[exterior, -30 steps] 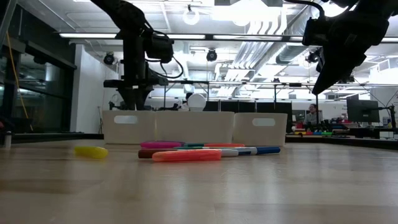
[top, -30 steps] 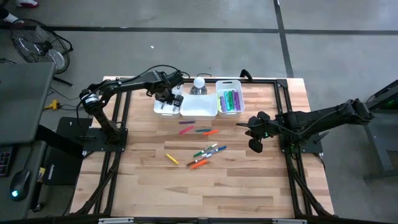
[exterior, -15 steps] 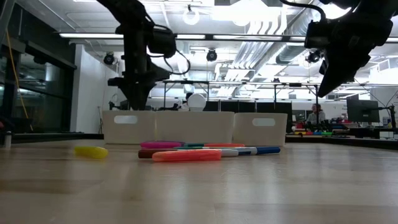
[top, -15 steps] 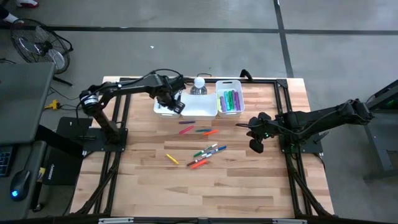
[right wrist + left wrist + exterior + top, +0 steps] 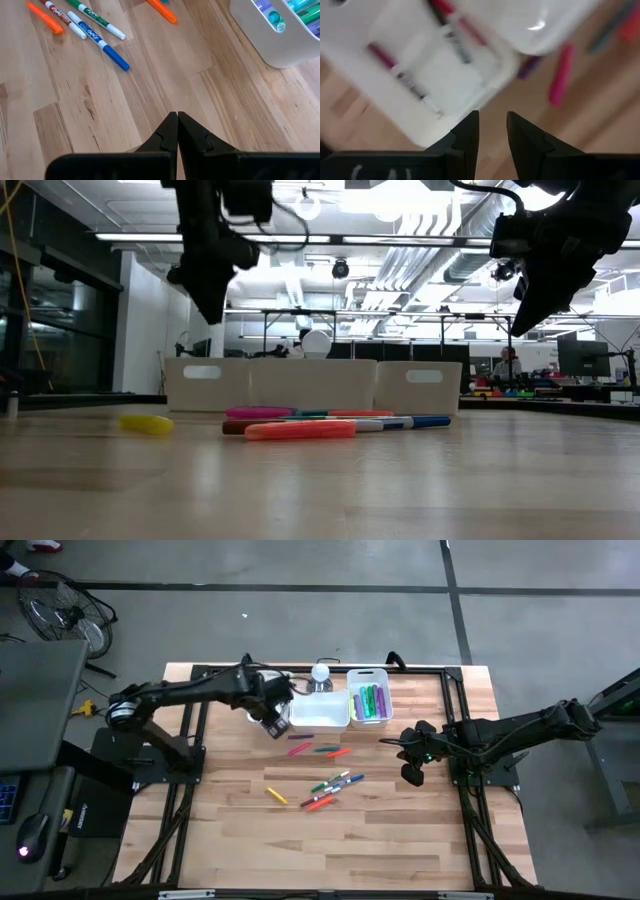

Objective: Pick & Place Markers
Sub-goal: Put the yellow pen into the middle white bin

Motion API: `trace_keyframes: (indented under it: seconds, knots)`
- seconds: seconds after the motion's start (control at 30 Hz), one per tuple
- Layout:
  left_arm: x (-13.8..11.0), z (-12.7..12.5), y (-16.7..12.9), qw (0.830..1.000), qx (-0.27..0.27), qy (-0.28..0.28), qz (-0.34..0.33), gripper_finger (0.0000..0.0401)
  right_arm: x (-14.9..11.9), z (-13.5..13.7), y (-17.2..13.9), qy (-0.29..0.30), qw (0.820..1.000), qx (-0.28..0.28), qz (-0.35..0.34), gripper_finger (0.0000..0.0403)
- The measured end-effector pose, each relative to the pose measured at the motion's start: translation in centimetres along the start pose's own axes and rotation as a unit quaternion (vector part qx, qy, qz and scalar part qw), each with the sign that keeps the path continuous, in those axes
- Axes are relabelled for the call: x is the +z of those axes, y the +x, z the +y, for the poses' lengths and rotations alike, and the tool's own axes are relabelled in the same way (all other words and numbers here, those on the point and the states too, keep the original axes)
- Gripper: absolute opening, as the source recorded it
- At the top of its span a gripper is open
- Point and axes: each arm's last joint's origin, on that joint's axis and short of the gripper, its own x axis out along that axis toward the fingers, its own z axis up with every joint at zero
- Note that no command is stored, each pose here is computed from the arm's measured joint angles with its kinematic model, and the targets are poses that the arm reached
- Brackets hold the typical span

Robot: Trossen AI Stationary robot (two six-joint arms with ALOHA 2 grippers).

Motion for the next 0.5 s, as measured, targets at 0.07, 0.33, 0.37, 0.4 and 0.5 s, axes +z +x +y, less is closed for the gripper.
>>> trace_keyframes:
  seconds: [0.07,0.33,0.37,0.4,0.5]
  knots:
    - [-1.0,-1.0,-0.6,0.998,-0.027,0.053,-0.008,0.0097,0.0,0.0,0.0,0.0,1.0,0.0,0.0,0.0]
    - [-7.5,-4.1,0.9,0.974,-0.135,0.179,0.011,0.0097,-0.1,0.1,-0.1,0.002,1.0,0.019,0.008,0.0]
    - [-8.5,-4.1,1.2,0.972,-0.143,0.184,0.015,0.0097,-0.1,0.1,-0.1,0.002,1.0,0.021,0.008,0.0]
    - [-9.4,-4.2,1.6,0.97,-0.15,0.188,0.023,0.0097,-0.1,0.1,-0.2,0.003,1.0,0.022,0.007,0.0]
    - [-10.9,-5.2,2.1,0.963,-0.182,0.201,-0.005,0.0097,-0.1,0.0,-0.5,0.012,1.0,0.026,0.005,0.0]
